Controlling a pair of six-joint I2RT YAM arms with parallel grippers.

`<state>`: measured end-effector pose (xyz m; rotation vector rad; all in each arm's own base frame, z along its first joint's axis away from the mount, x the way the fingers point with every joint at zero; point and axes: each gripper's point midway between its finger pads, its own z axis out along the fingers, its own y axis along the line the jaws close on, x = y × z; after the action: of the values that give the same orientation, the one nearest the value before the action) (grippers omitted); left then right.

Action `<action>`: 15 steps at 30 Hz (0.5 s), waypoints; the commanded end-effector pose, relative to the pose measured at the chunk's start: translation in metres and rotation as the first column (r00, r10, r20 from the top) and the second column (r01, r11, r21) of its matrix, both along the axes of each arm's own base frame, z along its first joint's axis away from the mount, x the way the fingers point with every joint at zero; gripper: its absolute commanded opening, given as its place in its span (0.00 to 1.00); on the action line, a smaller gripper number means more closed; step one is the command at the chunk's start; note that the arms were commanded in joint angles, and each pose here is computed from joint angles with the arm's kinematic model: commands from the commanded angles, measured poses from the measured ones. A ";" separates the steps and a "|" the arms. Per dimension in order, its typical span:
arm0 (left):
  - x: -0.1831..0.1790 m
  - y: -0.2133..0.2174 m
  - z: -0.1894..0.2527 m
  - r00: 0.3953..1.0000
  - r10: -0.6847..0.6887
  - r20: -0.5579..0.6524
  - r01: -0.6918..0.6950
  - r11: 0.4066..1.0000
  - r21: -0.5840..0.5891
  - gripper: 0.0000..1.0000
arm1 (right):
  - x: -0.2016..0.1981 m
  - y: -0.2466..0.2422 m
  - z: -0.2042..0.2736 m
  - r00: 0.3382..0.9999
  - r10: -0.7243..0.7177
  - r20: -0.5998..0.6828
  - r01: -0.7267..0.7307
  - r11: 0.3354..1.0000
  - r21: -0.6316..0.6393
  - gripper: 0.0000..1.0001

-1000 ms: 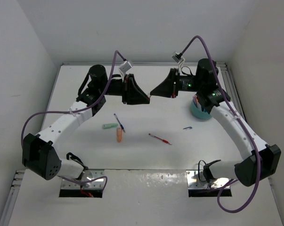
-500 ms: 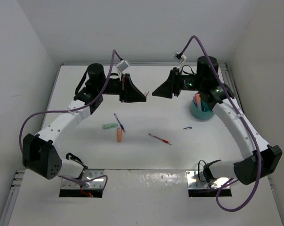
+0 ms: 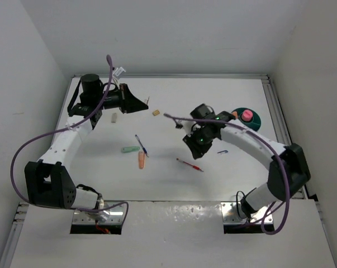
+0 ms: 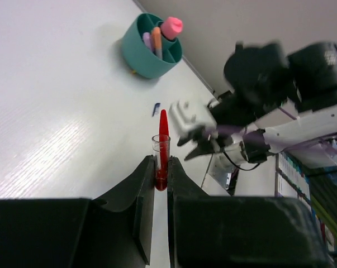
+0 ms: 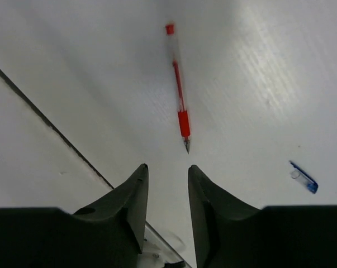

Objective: Sort the stationery into containers
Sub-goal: Pick up the pen from the center of the board.

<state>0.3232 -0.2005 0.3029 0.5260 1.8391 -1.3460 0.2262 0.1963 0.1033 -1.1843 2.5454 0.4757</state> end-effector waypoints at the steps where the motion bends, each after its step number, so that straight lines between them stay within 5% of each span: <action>1: 0.006 0.017 -0.001 0.998 0.064 0.008 -0.064 0.997 0.034 0.00 | -0.002 0.001 -0.018 0.998 0.043 0.045 -0.035 0.988 -0.151 0.35; 15: 0.003 0.043 -0.015 0.986 0.167 0.026 -0.168 0.979 0.112 0.00 | 0.014 0.042 -0.077 0.999 -0.016 0.042 0.024 0.979 -0.204 0.36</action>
<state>0.3283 -0.1618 0.2798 0.4037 1.9453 -1.1659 0.2199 0.2229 0.0206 -1.2892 2.6726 0.1832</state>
